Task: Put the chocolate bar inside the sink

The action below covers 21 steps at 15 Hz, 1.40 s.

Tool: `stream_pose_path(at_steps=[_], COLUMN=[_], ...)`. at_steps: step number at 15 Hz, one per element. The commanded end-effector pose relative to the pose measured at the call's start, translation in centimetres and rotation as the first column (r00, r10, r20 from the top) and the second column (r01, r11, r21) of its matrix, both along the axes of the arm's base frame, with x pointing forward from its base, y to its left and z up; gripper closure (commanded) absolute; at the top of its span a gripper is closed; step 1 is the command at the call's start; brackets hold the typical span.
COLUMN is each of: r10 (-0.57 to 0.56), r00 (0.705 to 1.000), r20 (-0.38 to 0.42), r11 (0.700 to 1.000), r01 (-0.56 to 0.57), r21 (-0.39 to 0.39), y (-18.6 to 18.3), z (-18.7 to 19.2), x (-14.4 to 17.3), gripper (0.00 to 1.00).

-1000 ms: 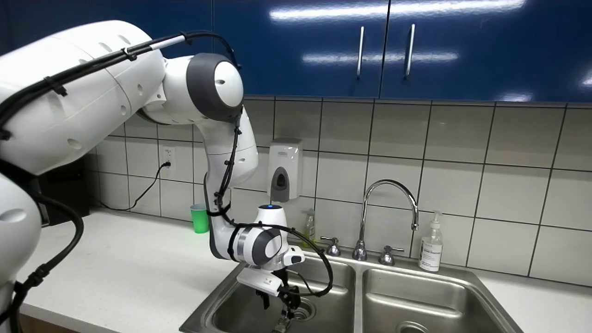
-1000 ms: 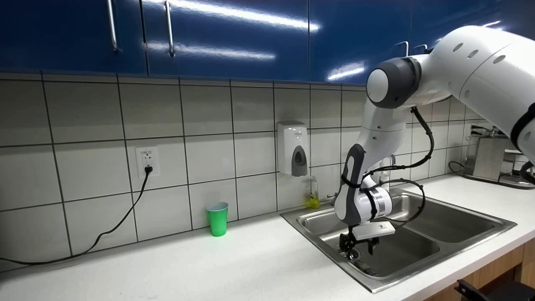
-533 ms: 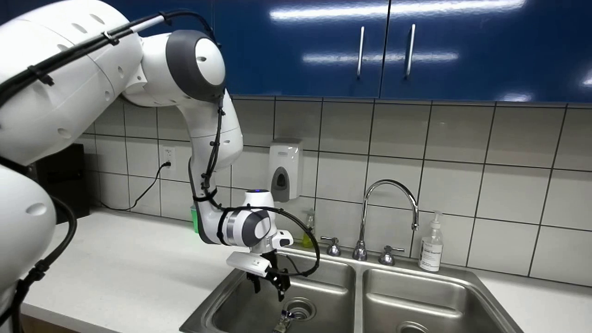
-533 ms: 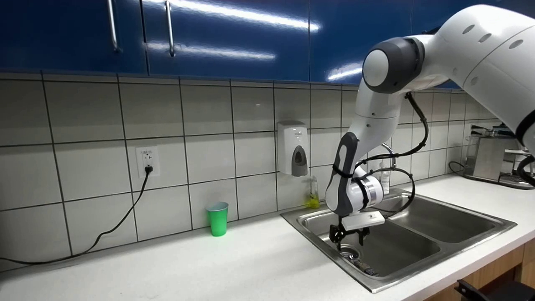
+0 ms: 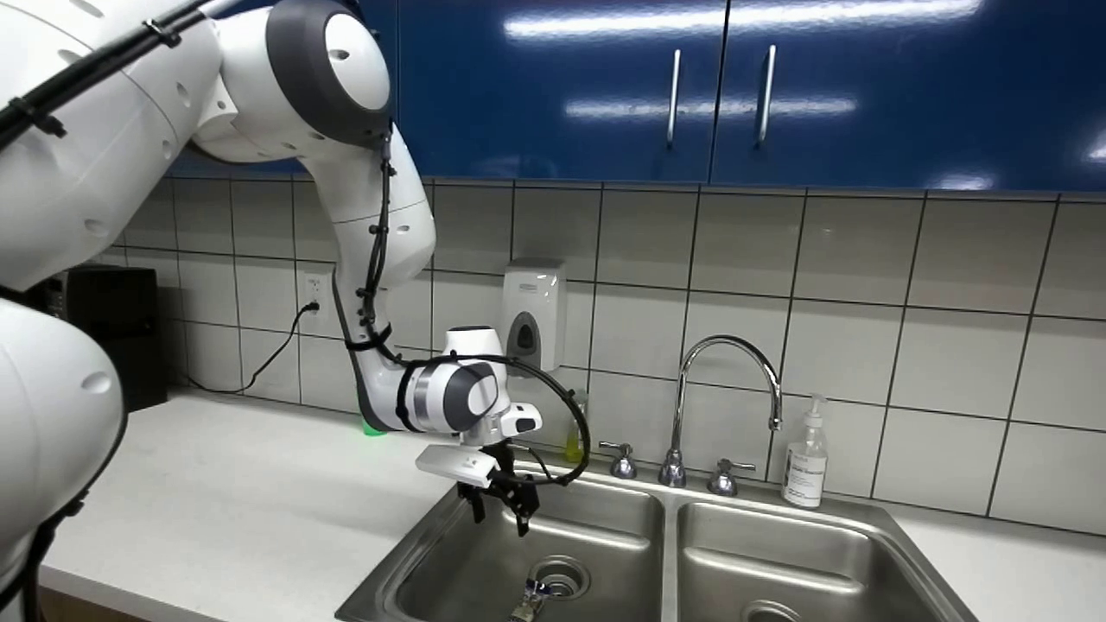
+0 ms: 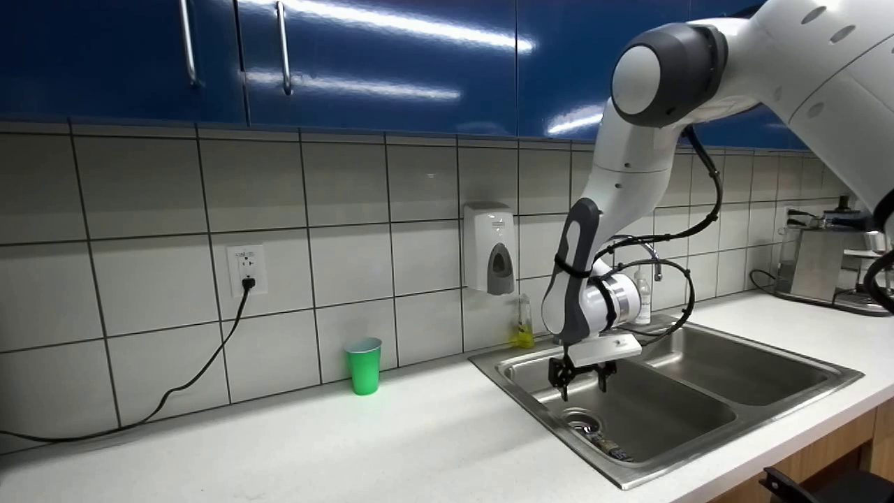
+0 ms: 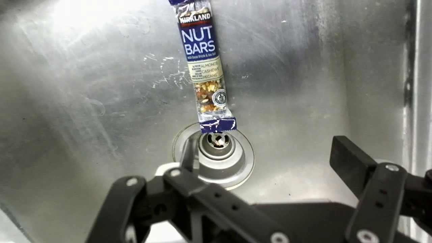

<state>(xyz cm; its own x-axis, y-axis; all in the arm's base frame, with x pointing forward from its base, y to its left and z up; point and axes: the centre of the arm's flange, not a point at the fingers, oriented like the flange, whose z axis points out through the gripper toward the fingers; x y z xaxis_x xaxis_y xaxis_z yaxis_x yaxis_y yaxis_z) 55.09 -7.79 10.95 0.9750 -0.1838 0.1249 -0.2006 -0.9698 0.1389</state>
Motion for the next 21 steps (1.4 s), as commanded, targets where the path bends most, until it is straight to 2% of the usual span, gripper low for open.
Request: stream_pose_path(at_steps=[1,10,21], r10=[0.016,0.111,0.183], r00=[1.000,0.990,0.971], r20=[-0.017,-0.085,-0.151], r11=[1.000,0.994,0.981], r01=[-0.016,-0.109,-0.171], r21=[0.013,0.028,0.090], y=[1.9,5.2,8.8], z=[3.9,7.6,10.7], x=[-1.9,-6.1,-14.6], gripper=[0.00,0.00,0.00])
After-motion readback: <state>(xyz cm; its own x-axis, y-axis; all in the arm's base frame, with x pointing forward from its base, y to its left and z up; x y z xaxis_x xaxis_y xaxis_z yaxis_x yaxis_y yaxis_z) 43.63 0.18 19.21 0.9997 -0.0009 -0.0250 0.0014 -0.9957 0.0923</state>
